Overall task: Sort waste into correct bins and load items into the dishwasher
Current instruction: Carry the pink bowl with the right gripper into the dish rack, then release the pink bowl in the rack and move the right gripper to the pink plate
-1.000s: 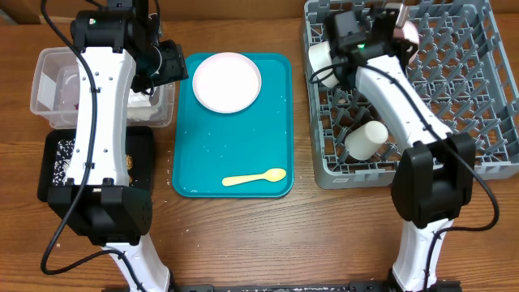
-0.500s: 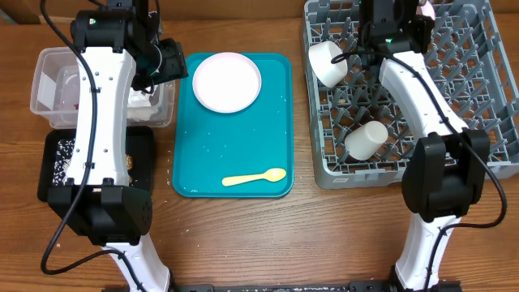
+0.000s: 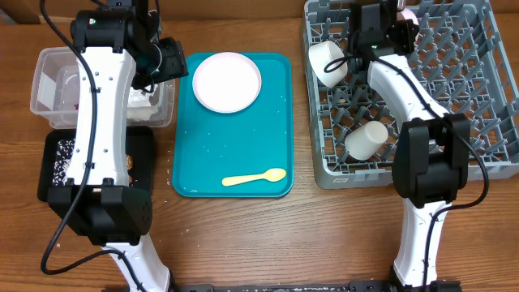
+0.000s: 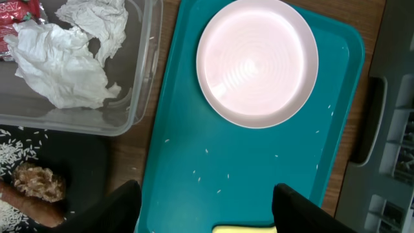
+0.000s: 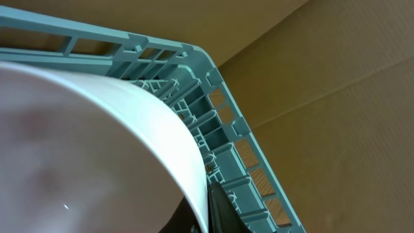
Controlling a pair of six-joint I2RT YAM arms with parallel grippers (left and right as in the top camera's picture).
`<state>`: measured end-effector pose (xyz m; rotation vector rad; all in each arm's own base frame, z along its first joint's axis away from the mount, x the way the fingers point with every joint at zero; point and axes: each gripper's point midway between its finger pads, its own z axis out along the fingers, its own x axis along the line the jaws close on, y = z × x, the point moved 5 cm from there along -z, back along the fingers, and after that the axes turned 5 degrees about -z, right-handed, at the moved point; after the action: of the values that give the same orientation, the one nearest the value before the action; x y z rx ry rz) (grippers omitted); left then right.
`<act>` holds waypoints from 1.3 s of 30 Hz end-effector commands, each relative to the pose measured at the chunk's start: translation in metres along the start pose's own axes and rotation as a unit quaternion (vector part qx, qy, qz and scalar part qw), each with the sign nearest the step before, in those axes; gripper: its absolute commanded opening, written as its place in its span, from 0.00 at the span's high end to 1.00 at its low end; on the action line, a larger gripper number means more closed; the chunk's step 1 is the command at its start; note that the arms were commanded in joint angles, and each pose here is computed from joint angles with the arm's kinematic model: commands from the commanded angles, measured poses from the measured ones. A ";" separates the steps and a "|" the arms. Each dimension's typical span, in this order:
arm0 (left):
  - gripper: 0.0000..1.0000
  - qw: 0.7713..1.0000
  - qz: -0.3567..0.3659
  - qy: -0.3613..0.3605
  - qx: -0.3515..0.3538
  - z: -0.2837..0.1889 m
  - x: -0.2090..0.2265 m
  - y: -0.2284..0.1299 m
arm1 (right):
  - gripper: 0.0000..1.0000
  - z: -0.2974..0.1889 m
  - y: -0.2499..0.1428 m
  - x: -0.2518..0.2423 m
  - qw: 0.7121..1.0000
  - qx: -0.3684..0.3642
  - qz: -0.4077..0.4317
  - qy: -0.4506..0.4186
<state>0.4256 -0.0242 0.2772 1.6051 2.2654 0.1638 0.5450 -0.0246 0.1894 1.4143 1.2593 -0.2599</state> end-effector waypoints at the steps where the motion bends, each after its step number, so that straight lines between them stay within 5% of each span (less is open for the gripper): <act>1: 0.32 1.000 -0.007 -0.001 -0.008 -0.003 0.000 0.002 | 0.96 -0.002 0.002 0.001 1.000 -0.001 -0.011 0.002; 18: 0.24 1.000 -0.006 -0.004 -0.016 -0.003 -0.001 0.006 | 0.96 -0.034 -0.003 0.024 0.997 -0.004 -0.067 0.028; 21: 0.20 1.000 -0.006 -0.004 -0.016 -0.003 -0.001 0.005 | 0.68 -0.041 -0.004 0.029 0.996 -0.006 -0.080 0.034; 34: 0.16 1.000 -0.006 -0.004 -0.017 -0.003 -0.001 0.006 | 0.43 -0.086 0.000 0.054 0.991 -0.035 -0.116 0.060; 36: 0.16 1.000 -0.006 -0.004 -0.016 -0.003 -0.001 0.006 | 0.32 -0.092 0.001 0.057 0.990 -0.040 -0.118 0.063; 39: 0.16 1.000 -0.006 -0.004 -0.016 -0.003 -0.001 0.006 | 0.00 -0.102 0.004 0.059 0.991 -0.048 -0.101 0.066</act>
<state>0.4297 -0.0243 0.2788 1.5905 2.2509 0.1795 0.5226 0.0813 0.1756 1.2244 1.5281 -0.2845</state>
